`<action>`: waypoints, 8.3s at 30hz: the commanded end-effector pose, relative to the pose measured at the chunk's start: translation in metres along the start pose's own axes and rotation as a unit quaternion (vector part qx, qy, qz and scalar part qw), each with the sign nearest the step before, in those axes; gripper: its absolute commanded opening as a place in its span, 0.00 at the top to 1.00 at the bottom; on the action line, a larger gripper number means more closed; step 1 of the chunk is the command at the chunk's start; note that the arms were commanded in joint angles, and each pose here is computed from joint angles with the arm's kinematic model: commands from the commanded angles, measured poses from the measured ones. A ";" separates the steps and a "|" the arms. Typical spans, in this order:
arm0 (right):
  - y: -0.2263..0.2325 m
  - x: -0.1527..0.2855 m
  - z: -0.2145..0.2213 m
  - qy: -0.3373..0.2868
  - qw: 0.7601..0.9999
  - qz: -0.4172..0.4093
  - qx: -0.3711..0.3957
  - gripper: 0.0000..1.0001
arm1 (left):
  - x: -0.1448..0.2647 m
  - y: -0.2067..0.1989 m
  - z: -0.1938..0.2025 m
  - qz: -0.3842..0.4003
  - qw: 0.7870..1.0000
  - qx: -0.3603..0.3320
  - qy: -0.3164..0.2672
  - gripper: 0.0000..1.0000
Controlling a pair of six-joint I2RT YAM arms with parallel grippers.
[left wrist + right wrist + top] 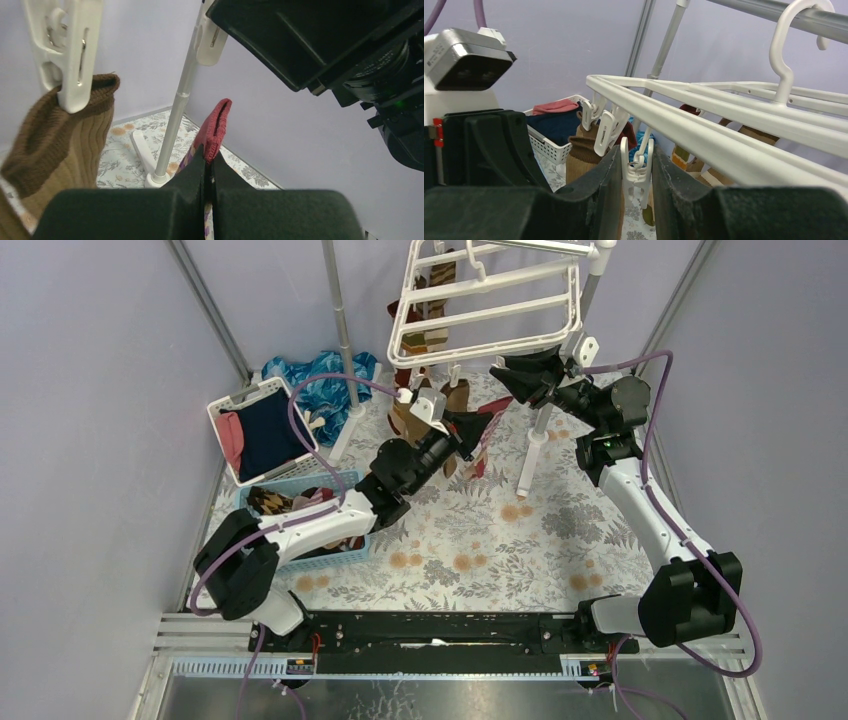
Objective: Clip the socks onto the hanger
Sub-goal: Open the clamp at the hanger, then clamp the sock onto the hanger.
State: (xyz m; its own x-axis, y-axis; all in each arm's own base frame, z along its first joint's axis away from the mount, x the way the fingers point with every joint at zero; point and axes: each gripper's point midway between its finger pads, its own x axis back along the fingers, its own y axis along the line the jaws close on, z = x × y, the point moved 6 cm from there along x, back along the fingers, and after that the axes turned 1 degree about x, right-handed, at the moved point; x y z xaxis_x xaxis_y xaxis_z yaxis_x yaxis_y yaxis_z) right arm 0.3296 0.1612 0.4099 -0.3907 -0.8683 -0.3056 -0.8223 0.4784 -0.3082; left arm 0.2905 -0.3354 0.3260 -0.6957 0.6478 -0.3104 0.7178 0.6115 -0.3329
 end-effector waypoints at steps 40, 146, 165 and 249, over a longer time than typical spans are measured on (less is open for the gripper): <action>0.012 -0.002 -0.029 -0.027 0.999 -0.031 0.016 0.92 | -0.029 0.016 -0.025 0.110 0.981 0.151 -0.055 1.00; 0.014 -0.002 -0.027 -0.023 0.999 -0.036 -0.003 0.92 | 0.055 -0.037 0.014 -0.031 0.930 -0.350 -0.105 1.00; 0.019 0.001 -0.028 -0.022 0.999 -0.041 -0.008 0.92 | 0.039 -0.001 -0.007 0.264 0.957 -0.110 -0.046 1.00; 0.026 -0.011 -0.045 0.018 0.962 -0.089 -0.259 0.93 | -0.015 0.017 -0.076 0.370 0.917 0.114 -0.092 1.00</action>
State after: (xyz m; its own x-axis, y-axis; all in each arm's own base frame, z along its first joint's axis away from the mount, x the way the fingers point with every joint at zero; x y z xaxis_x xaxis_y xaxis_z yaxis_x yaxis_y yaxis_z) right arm 0.3090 0.1730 0.4396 -0.3270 -0.9019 -0.2823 -0.9424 0.2888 0.1689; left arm 0.3213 -0.3060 0.3687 -0.0698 0.8001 -0.5958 0.9722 -0.0792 -0.2203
